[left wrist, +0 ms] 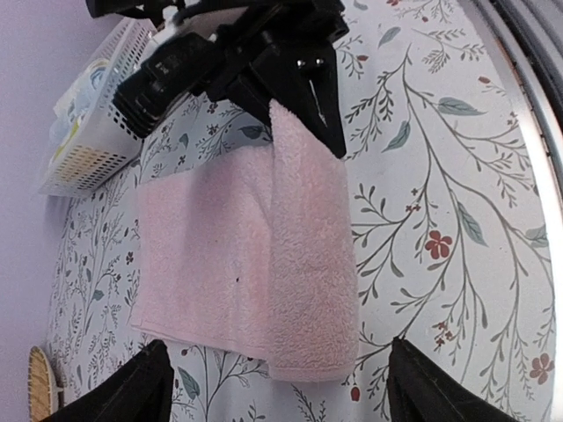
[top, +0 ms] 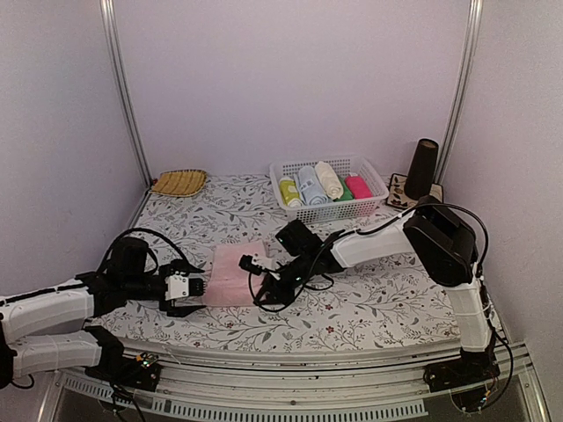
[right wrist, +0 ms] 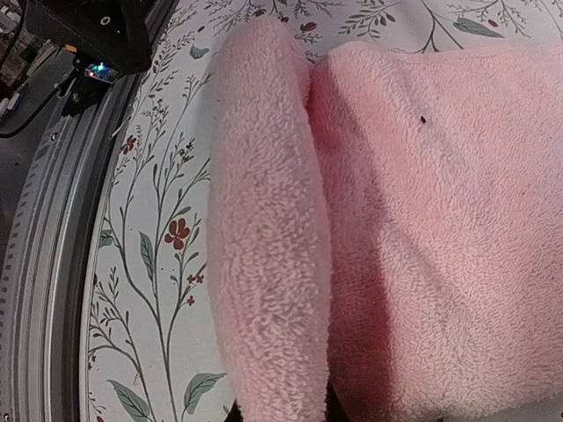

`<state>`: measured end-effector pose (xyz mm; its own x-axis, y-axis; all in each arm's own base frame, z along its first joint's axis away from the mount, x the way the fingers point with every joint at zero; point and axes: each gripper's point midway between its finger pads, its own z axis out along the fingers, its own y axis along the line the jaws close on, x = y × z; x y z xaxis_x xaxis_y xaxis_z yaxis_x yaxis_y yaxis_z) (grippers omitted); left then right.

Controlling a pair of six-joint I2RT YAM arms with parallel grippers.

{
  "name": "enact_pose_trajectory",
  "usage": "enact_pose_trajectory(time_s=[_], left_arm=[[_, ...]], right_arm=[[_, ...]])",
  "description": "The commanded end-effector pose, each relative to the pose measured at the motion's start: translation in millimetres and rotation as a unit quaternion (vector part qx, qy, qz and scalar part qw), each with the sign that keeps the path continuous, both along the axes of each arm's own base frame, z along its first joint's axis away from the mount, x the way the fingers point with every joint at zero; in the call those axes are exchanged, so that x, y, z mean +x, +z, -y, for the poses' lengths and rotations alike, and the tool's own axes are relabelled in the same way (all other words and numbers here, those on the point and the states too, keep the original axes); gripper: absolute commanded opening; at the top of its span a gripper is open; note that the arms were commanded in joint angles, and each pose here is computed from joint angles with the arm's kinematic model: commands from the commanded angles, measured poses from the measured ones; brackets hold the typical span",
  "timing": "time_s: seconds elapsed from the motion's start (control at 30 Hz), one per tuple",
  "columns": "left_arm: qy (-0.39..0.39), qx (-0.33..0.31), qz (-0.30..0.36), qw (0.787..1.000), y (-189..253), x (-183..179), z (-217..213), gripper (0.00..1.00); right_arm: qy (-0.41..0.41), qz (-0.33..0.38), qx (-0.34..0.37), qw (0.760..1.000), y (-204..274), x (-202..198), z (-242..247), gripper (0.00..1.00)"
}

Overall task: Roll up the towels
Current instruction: Roll the towel at the center of the board.

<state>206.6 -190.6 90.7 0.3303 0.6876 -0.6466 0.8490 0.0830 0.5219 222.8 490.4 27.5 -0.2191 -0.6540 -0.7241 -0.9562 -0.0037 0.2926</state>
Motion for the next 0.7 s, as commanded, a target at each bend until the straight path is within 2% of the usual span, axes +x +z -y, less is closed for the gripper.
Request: enact_pose_trajectory(time_s=[0.0, 0.23, 0.43, 0.67], left_arm=[[-0.002, 0.013, 0.07, 0.997, 5.4, 5.7, 3.9, 0.84], [-0.031, 0.047, 0.122, 0.991, -12.4, -7.0, 16.2, 0.82], [-0.041, 0.083, 0.138, 0.986, -34.6, -10.0, 19.5, 0.75], [-0.018, 0.096, 0.145, 0.985, -40.6, 3.7, 22.5, 0.69]], right_arm=[[-0.002, -0.079, -0.011, 0.997, -4.5, -11.8, 0.7, 0.06], [-0.011, -0.164, -0.027, 0.986, -13.4, -18.2, 2.2, 0.07], [-0.028, -0.215, -0.035, 0.976, -17.9, -14.2, 6.8, 0.07], [-0.049, -0.26, -0.059, 0.963, -37.2, -14.6, 15.1, 0.07]])
